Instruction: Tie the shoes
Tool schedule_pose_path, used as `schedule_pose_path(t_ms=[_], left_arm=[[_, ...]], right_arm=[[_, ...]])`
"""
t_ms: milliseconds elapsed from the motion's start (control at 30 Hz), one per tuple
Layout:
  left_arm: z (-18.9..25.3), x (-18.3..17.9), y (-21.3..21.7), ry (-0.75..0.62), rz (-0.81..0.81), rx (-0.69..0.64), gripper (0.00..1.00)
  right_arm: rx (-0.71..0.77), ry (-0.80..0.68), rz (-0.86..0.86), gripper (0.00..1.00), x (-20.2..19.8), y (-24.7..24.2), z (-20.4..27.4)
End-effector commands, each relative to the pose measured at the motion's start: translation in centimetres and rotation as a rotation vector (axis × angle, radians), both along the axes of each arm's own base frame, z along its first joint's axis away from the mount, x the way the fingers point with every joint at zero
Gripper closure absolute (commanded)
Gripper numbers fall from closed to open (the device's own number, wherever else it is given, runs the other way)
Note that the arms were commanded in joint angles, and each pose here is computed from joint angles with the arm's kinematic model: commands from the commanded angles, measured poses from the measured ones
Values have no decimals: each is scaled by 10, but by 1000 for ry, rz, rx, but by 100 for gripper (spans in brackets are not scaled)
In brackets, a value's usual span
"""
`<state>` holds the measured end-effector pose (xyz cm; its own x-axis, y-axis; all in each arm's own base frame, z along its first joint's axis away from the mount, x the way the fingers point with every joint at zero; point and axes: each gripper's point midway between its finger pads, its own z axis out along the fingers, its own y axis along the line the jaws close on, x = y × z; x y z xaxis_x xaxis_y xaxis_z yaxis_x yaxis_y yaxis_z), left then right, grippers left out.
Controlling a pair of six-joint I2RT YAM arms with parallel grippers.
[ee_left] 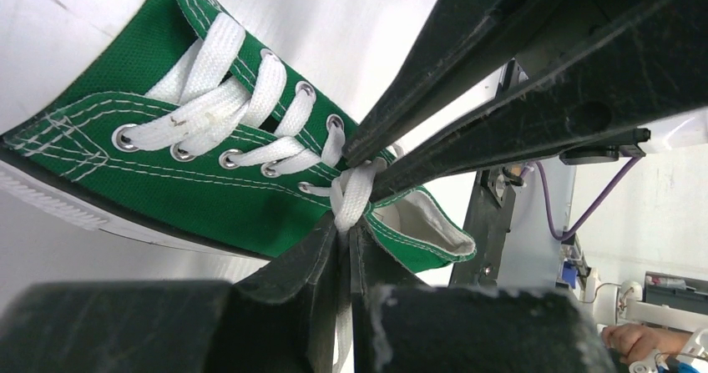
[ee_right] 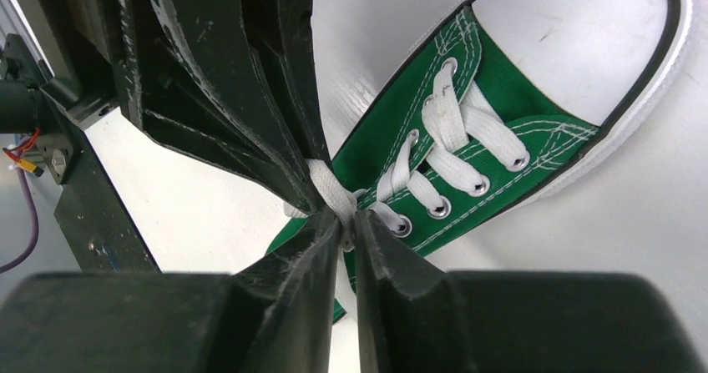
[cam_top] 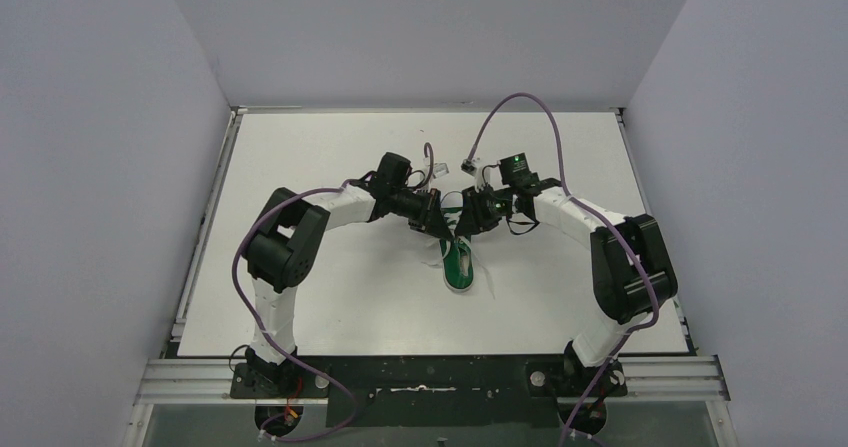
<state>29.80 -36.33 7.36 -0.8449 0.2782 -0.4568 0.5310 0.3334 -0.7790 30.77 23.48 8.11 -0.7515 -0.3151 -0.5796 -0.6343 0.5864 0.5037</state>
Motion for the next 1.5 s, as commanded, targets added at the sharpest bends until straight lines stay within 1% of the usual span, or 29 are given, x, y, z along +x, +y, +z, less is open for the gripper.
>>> schedule_pose_path(t_ms=[0, 67, 100, 167, 267, 300, 367, 500, 533, 600, 667, 800, 967, 1100, 1200, 1300, 1467], left_arm=[[40, 9, -7, -91, -18, -86, 96], [40, 9, -7, -92, -19, -86, 96], [40, 9, -7, -93, -19, -86, 96], [40, 8, -7, -90, -20, -87, 96], [41, 8, -8, -92, -21, -90, 96], [41, 9, -8, -91, -20, -90, 96], [42, 8, -7, -91, -20, -90, 96], [40, 11, -6, -88, 6, -84, 97], [39, 14, -5, -82, 27, -82, 98], [35, 22, -2, -81, 76, -70, 100], [35, 29, -3, -85, 114, -76, 100], [36, 37, -7, -75, 143, -93, 100], [38, 42, -9, -78, 161, -103, 100], [42, 42, -16, -51, 163, -155, 100], [42, 46, -18, -21, 198, -203, 100], [37, 46, -19, 2, 202, -216, 100], [30, 46, -20, 20, 216, -222, 100]], right_arm=[[62, -98, -3, 88, 23, 14, 28], [68, -89, -2, 89, 22, 14, 28], [70, -86, -3, 87, 21, 14, 27], [71, -81, -6, 79, 21, 14, 25], [74, -81, -4, 78, 21, 16, 24], [74, -80, -6, 78, 22, 16, 23], [76, -82, -7, 83, 23, 17, 23], [75, -77, -21, 99, 25, 15, 27], [76, -71, -18, 100, 23, 15, 29], [80, -66, -20, 100, 18, 13, 32], [97, -68, -33, 100, 13, 12, 37], [137, -39, -69, 100, 5, 13, 36], [192, -23, -111, 100, 4, 17, 35], [273, -1, -145, 100, 8, 28, 43], [298, 23, -154, 100, 5, 34, 46], [340, 58, -170, 100, 0, 39, 52], [317, 104, -180, 100, -15, 35, 51]])
